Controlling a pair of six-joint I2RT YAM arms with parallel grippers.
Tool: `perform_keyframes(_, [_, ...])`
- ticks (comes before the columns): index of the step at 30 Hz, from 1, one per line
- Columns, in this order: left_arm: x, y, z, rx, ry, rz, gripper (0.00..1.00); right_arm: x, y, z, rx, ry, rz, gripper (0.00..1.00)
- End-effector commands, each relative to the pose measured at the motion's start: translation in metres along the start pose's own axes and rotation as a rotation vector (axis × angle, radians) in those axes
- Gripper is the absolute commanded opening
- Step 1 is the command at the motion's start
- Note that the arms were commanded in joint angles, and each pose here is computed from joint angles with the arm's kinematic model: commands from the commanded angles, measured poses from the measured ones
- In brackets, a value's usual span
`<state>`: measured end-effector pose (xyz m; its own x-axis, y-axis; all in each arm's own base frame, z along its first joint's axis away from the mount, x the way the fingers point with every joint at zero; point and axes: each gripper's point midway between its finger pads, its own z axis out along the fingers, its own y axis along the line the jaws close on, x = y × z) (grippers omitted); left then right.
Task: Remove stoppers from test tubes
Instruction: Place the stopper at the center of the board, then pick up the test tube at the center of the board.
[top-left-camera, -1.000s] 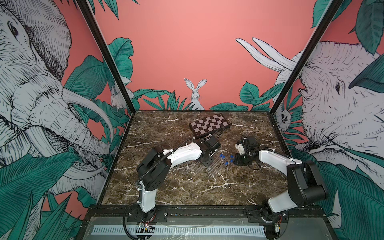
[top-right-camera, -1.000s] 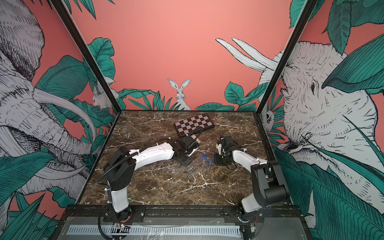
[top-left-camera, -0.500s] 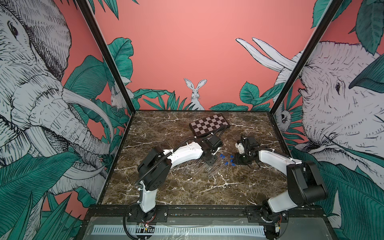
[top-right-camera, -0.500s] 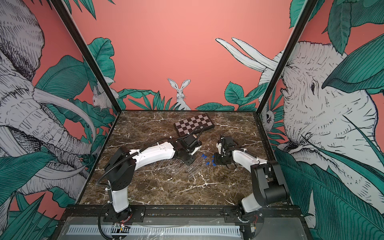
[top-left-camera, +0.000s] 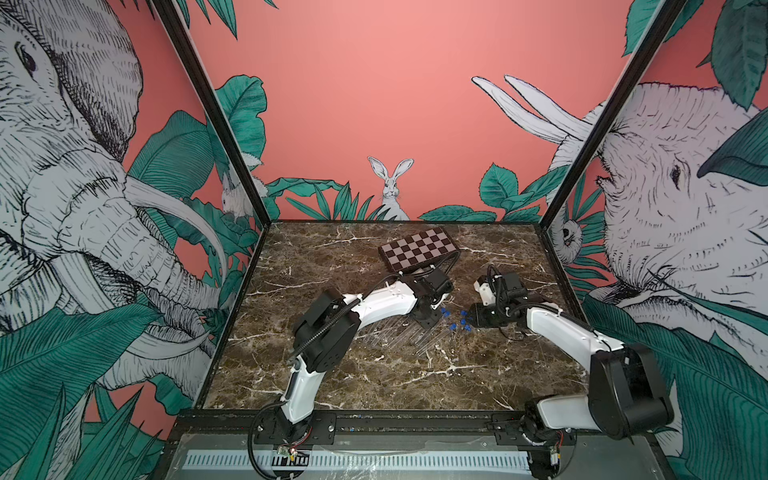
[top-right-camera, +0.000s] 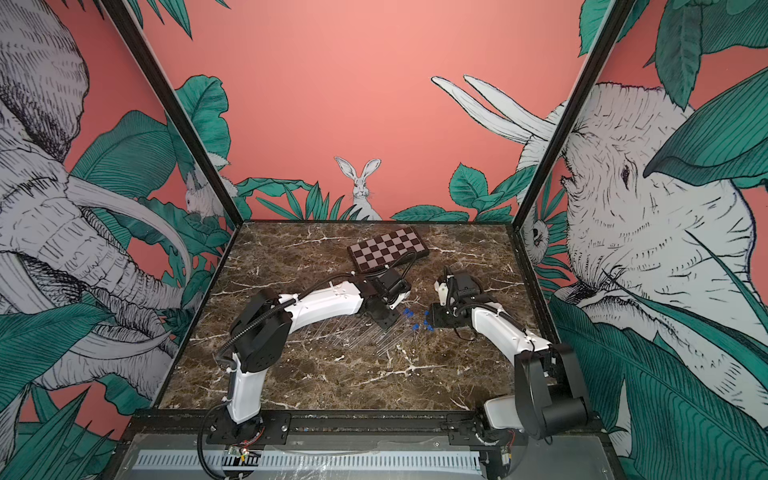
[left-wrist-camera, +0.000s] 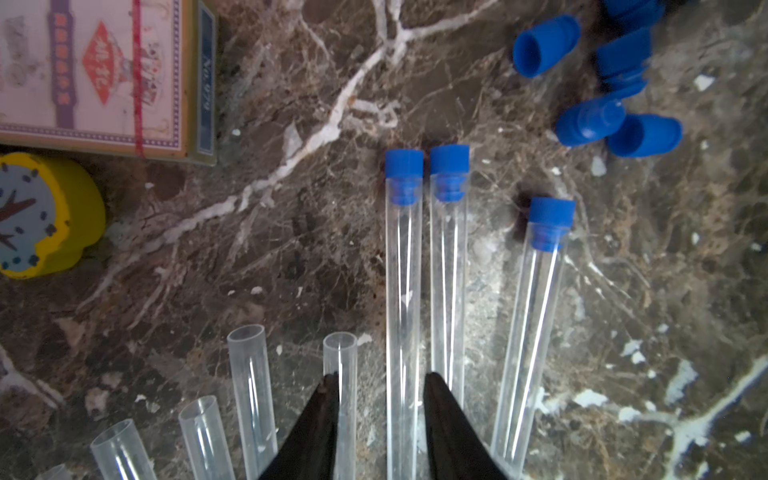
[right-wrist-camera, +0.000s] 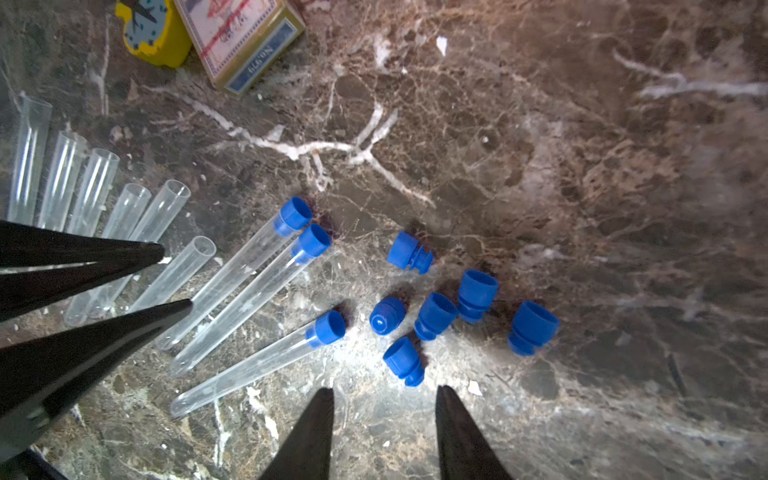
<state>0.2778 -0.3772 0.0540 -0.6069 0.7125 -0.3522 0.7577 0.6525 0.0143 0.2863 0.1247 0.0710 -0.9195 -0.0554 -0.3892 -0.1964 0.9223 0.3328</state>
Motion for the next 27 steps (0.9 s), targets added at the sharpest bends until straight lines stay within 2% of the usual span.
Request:
perform_keyframes(1, [-0.003, -0.002, -0.003, -0.009, 0.012, 0.007, 0.37, 0.009, -0.001, 0.000, -0.006, 0.016, 0.007, 0.46])
perform_keyframes(7, [-0.002, -0.001, 0.004, -0.019, 0.030, 0.013, 0.35, 0.007, 0.005, -0.001, -0.038, -0.001, 0.002, 0.55])
perform_keyframes(13, [0.000, -0.003, 0.010, -0.016, 0.048, 0.025, 0.30, 0.005, 0.004, -0.003, -0.034, -0.013, -0.004, 0.56])
perform_keyframes(27, [0.003, -0.003, 0.022, -0.028, 0.075, 0.037, 0.27, 0.002, 0.004, -0.008, -0.024, -0.026, -0.007, 0.56])
